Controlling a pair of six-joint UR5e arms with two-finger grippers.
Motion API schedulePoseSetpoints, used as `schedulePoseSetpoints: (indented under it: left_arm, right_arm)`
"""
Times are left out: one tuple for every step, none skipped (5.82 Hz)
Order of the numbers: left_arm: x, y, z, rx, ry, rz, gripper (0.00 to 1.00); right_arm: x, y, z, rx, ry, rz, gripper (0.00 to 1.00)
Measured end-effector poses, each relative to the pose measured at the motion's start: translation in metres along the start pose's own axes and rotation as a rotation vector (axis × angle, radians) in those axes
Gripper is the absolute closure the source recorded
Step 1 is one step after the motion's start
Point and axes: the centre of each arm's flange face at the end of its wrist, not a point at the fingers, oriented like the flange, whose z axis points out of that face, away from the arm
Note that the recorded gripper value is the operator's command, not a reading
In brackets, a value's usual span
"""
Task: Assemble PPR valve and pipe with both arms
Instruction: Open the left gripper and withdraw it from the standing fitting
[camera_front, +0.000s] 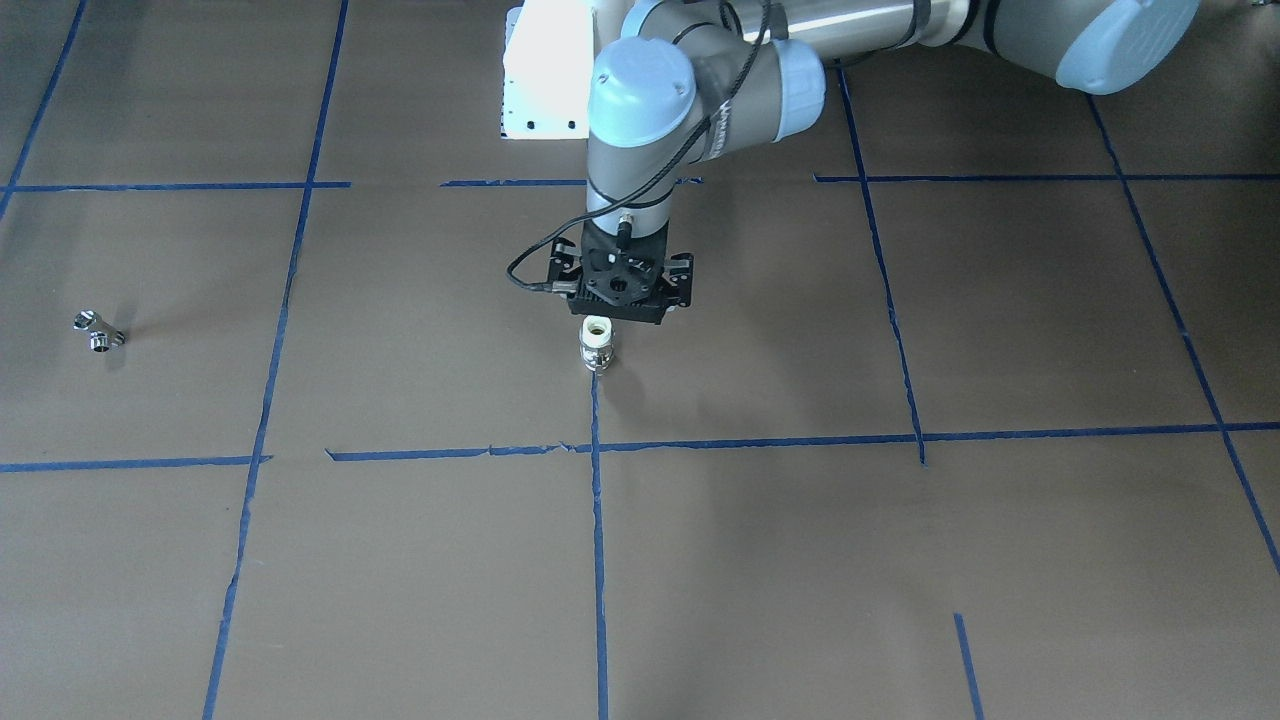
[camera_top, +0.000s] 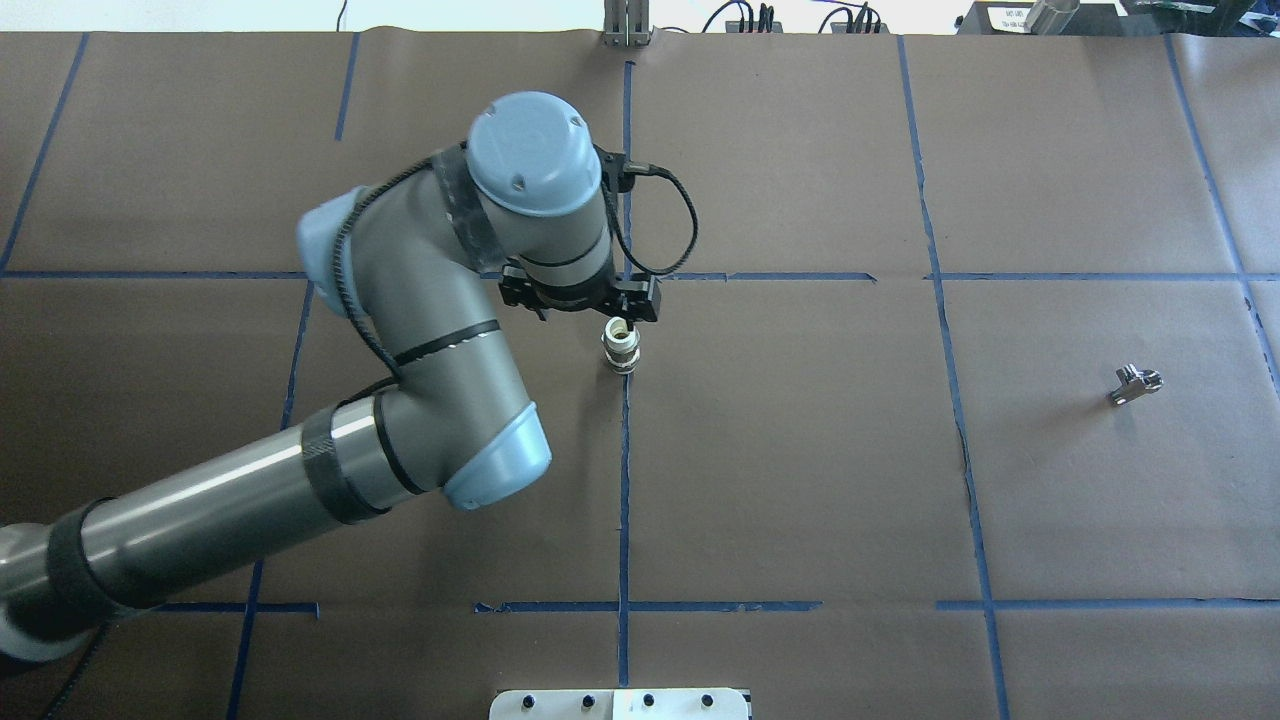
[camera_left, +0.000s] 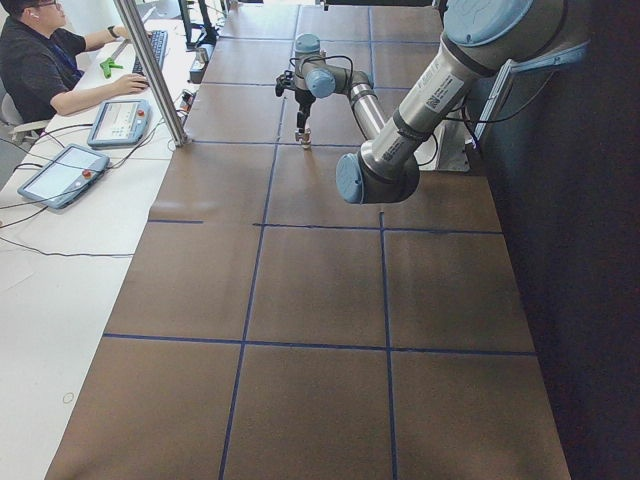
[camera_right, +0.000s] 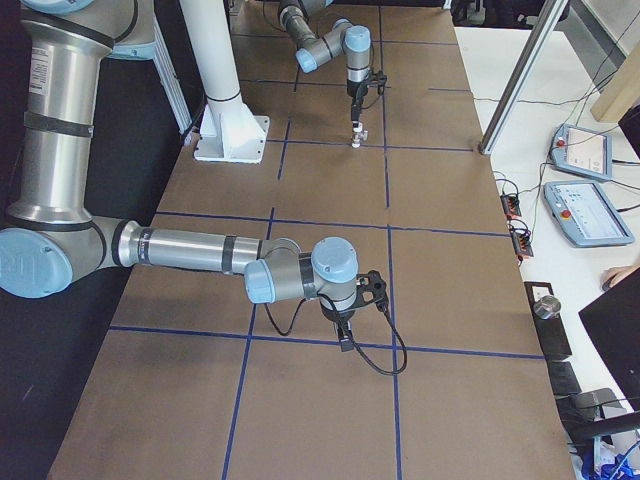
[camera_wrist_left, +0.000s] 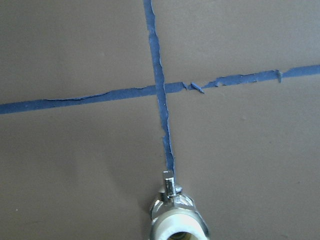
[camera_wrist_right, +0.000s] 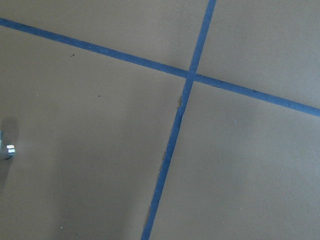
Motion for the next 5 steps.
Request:
schedulePoseSetpoints:
  left_arm:
    - [-0.061,-0.004,-0.022,-0.017,-0.022,0.047,0.00]
    - [-0.144,-0.013,-0.036,-0.030,-0.058,0.108,0.00]
    - [-0.248,-0.025,-0.050,-0.055,-0.092,0.172,0.00]
    - [-0.365,-0.029,-0.072,-0.083,-0.101,0.216,0.00]
    - [-0.482,-0.016,-0.097,-0.104,-0.093,0.229,0.00]
  right_arm:
    - [-0.004,-0.009,-0.001,0.005,-0.003,-0.013,0.00]
    - [-0.007,-0.018,-0.001,0.006,-0.005,-0.021,0.00]
    - [-0.012,-0.033,-0.001,0.011,-0.006,-0.027,0.00]
    - [-0.020,-0.053,-0.001,0.019,-0.011,-0.025,0.00]
    - [-0.033,-0.071,-0.003,0.030,-0.026,-0.012,0.00]
